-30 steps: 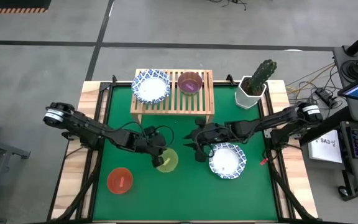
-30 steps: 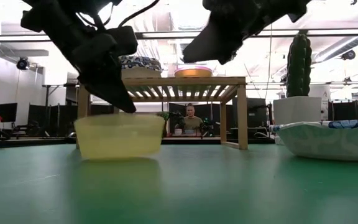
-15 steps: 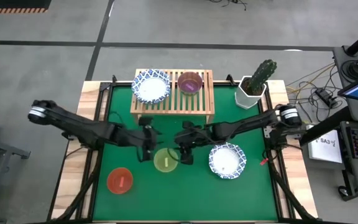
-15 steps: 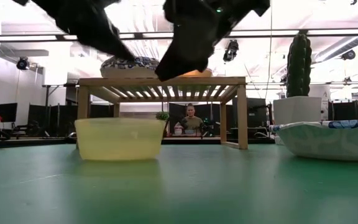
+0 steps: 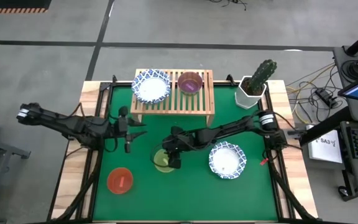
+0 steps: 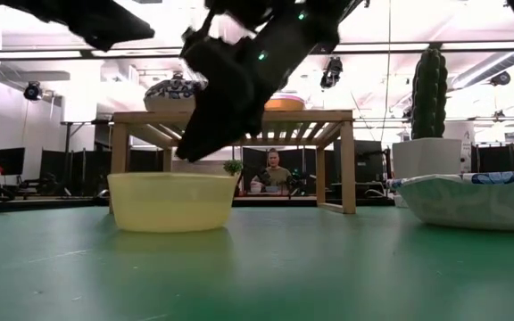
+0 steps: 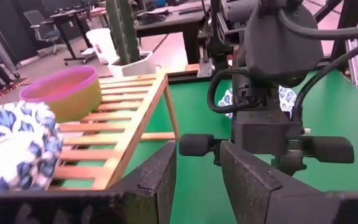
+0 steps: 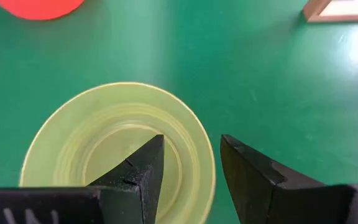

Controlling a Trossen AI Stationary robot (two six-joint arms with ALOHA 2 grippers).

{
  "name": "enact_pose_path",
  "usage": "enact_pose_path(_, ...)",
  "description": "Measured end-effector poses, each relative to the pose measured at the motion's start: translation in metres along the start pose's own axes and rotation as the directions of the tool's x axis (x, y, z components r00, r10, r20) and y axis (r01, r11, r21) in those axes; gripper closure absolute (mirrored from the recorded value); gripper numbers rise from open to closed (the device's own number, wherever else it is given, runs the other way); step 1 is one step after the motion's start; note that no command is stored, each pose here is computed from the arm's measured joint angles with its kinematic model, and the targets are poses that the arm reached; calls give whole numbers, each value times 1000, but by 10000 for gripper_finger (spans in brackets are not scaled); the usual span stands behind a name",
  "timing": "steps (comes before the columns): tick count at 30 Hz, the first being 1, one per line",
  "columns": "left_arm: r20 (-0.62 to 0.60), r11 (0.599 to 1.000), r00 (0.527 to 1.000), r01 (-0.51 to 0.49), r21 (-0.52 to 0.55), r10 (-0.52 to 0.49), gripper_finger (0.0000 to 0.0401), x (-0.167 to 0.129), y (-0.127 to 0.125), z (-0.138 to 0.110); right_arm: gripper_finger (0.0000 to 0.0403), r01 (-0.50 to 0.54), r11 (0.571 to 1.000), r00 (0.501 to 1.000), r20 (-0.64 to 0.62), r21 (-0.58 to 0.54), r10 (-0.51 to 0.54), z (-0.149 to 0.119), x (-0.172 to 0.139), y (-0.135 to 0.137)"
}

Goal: Place and stack bowls onto a shelf
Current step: Stack the yellow bowl on top of the purple bowl on the shelf

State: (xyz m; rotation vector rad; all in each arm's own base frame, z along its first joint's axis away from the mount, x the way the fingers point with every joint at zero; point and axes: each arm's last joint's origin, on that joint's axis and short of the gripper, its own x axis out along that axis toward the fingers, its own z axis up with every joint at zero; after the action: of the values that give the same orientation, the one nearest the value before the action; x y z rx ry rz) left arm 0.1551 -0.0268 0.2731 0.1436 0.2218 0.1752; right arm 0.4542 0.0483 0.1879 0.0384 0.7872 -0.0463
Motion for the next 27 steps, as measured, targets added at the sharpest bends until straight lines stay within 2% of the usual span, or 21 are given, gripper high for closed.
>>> enact_pose_path(8,50,1000,999,-3,-15,4,295,-14,6,-5,268,92,993,994,-69,77,-87,-14,18,-5)
enact_pose_path(14,52,1000,999,-3,-11,4,295,-14,6,-7,314,99,991,993,-74,91,-92,-14,19,-11)
enact_pose_path(20,53,1000,999,-4,-5,4,295,-14,6,-7,387,57,994,995,-82,96,-49,-15,19,-11)
enact_pose_path(23,62,1000,998,-4,-8,5,295,-14,6,-6,393,45,994,996,-81,98,-37,-14,18,-10)
enact_pose_path(27,75,1000,997,-6,-6,6,295,-14,6,-5,394,-25,995,997,-63,99,31,-6,6,-12)
